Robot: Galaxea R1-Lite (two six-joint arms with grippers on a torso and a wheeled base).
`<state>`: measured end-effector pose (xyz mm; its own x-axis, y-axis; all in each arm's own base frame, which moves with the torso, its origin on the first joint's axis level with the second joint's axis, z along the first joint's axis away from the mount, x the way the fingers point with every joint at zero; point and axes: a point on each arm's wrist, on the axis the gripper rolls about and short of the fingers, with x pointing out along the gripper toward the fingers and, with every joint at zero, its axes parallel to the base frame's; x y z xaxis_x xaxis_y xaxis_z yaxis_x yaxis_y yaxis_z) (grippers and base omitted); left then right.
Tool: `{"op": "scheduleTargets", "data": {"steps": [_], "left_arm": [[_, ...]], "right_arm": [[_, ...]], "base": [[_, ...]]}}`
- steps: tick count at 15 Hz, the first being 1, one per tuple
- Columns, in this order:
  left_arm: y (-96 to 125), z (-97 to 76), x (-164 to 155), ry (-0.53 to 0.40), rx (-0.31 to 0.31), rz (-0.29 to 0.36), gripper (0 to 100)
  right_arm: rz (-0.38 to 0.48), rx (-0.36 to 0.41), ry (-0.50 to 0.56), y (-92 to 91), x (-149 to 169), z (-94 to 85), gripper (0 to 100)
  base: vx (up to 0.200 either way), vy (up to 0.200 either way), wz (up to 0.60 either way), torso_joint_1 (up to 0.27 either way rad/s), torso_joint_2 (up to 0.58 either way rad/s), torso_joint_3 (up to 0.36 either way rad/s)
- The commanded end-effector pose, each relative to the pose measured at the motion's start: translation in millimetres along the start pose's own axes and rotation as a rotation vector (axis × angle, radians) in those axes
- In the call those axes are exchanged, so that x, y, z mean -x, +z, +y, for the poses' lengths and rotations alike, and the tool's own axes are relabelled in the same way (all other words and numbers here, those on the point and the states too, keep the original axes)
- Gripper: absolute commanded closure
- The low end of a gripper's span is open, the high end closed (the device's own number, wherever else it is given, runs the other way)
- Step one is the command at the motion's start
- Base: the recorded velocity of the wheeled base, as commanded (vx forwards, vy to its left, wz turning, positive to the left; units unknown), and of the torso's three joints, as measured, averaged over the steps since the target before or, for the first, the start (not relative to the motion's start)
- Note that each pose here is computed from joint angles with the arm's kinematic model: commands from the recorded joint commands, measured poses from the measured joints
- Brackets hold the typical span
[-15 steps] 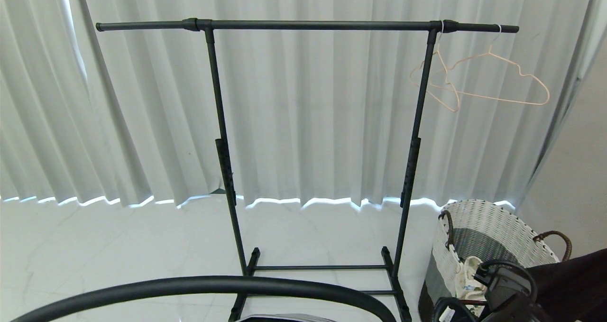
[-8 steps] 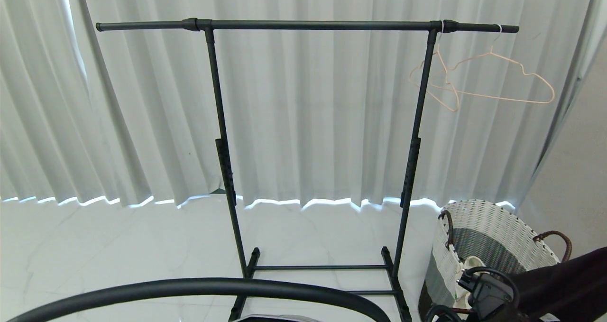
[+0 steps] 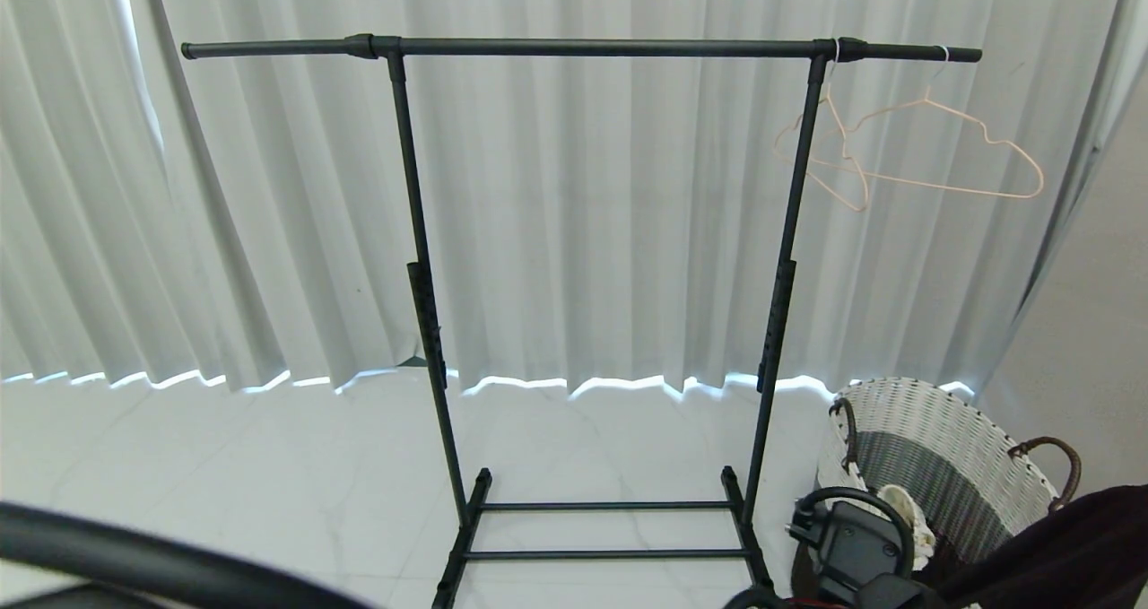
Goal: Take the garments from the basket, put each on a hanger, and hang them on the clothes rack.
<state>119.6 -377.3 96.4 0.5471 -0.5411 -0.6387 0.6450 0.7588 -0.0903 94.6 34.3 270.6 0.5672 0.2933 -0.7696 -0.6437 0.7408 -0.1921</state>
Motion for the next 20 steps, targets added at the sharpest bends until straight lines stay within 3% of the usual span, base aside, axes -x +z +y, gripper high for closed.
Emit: {"op": "scheduleTargets", "data": {"steps": [1,3,5,6,7,9,13,14,17,20], "left_arm": [[0.5,31.3,91.6,-0.054,0.069,-0.032,100],[5.6,60.8,163.3,-0.146,0.142,-0.042,100],[7.7,76.3,199.9,-0.228,0.164,-0.042,100],[7.6,93.6,222.7,-0.296,0.19,-0.044,100],[7.1,107.1,227.3,-0.264,0.205,-0.048,100],[6.7,132.0,223.4,-0.11,0.17,-0.033,100],[18.2,161.4,216.5,0.149,-0.03,-0.085,100],[21.4,163.6,217.7,0.16,-0.035,-0.096,100],[69.3,177.3,225.4,0.227,-0.037,-0.222,100],[102.4,179.4,223.0,0.205,-0.104,-0.279,100]], "right_arm": [[0.005,0.018,0.031,3.2,-5.5,1.0,100],[-0.018,0.058,0.085,12.6,-11.3,3.7,100],[-0.034,0.082,0.114,19.6,-16.9,5.1,100],[-0.067,0.104,0.124,28.7,-23.5,5.7,100],[-0.089,0.123,0.13,34.8,-26.4,7.1,100],[-0.11,0.134,0.15,45.7,-28.4,10.1,100],[-0.183,0.093,0.141,61.1,-16.3,8.6,100],[-0.194,0.088,0.138,62.8,-13.8,8.1,100],[-0.292,0.014,0.124,92.5,1.0,0.1,100],[-0.382,0.007,0.104,117.4,14.5,-6.9,100]], "base": [[0.0,0.0,0.0,0.0,0.0,0.0],[0.0,0.0,0.0,0.0,0.0,0.0],[0.0,0.0,0.0,0.0,0.0,0.0],[0.0,0.0,0.0,0.0,0.0,0.0],[0.0,0.0,0.0,0.0,0.0,0.0],[0.0,0.0,0.0,0.0,0.0,0.0],[0.0,0.0,0.0,0.0,0.0,0.0],[0.0,0.0,0.0,0.0,0.0,0.0],[0.0,0.0,0.0,0.0,0.0,0.0],[0.0,0.0,0.0,0.0,0.0,0.0]]}}
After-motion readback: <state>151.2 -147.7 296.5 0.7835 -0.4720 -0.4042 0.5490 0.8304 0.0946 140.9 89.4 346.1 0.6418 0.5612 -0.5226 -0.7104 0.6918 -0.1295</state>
